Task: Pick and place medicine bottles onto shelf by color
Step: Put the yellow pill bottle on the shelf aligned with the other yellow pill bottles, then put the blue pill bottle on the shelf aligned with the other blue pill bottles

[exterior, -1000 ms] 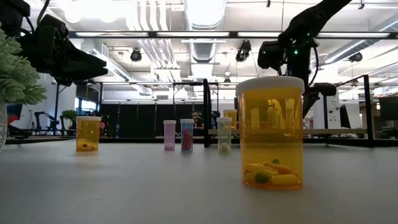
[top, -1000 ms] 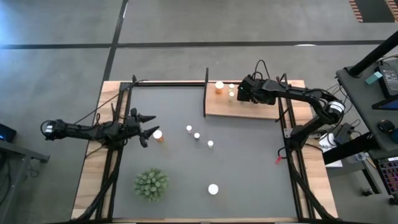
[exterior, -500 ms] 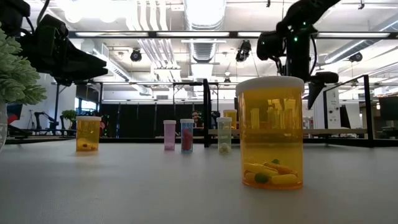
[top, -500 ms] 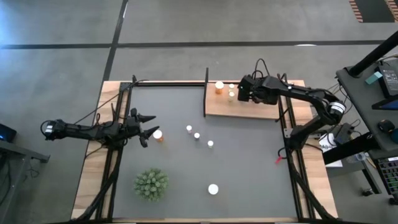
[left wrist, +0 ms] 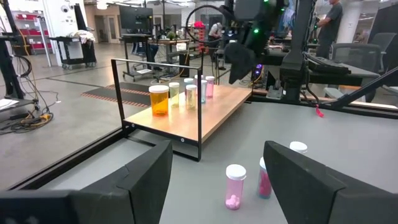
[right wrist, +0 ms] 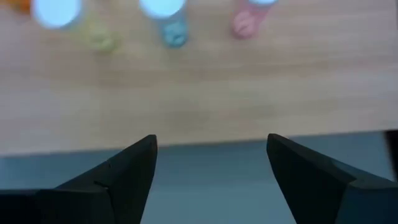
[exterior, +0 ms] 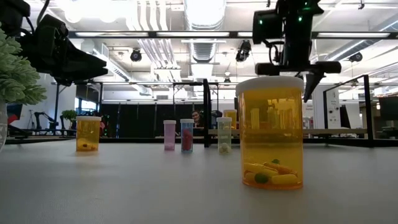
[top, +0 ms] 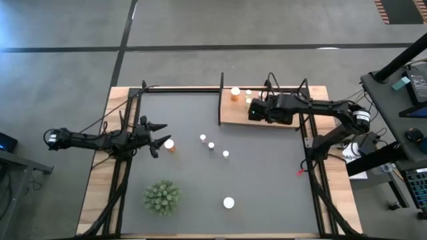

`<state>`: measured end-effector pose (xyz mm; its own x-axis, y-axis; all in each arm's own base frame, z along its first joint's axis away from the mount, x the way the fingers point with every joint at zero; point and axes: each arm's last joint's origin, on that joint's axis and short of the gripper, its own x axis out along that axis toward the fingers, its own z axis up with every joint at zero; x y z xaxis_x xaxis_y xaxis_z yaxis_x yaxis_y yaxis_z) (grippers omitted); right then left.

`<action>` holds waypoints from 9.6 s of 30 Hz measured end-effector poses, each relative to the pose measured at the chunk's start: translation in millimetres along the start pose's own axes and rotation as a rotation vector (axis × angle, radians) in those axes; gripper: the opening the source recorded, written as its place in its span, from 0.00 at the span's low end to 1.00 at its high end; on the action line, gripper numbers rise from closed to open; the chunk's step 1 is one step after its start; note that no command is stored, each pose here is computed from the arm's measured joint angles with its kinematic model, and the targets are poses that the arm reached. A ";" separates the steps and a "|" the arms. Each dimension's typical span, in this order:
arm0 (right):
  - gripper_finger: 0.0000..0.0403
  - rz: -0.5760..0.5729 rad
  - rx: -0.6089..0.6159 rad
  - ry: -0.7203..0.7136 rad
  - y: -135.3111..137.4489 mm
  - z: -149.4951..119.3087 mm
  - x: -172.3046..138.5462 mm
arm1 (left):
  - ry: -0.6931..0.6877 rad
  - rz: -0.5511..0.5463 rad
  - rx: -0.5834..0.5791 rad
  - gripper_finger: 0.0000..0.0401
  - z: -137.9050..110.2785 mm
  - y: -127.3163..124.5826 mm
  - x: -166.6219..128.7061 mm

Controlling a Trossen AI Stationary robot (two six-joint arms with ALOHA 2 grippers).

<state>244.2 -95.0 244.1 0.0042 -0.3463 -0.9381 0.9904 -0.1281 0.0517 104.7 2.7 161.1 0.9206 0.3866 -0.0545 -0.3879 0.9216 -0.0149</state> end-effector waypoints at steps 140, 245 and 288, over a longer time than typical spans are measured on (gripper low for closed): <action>0.27 0.159 -0.206 -0.056 60.2 9.6 35.6 | 0.000 0.000 0.000 0.59 0.0 0.0 0.0; 0.62 0.431 -0.666 -0.037 157.0 -146.9 -0.5 | 0.000 0.000 0.000 0.59 0.0 0.0 0.0; 0.27 0.305 -0.675 0.057 166.1 -124.2 15.5 | 0.000 0.000 0.000 0.59 0.0 0.0 0.0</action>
<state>425.9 -6.2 195.6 0.2815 -0.2243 -0.9330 0.8134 0.5715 0.1081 104.7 2.7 161.1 0.9206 0.3866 -0.0545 -0.3879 0.9216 -0.0149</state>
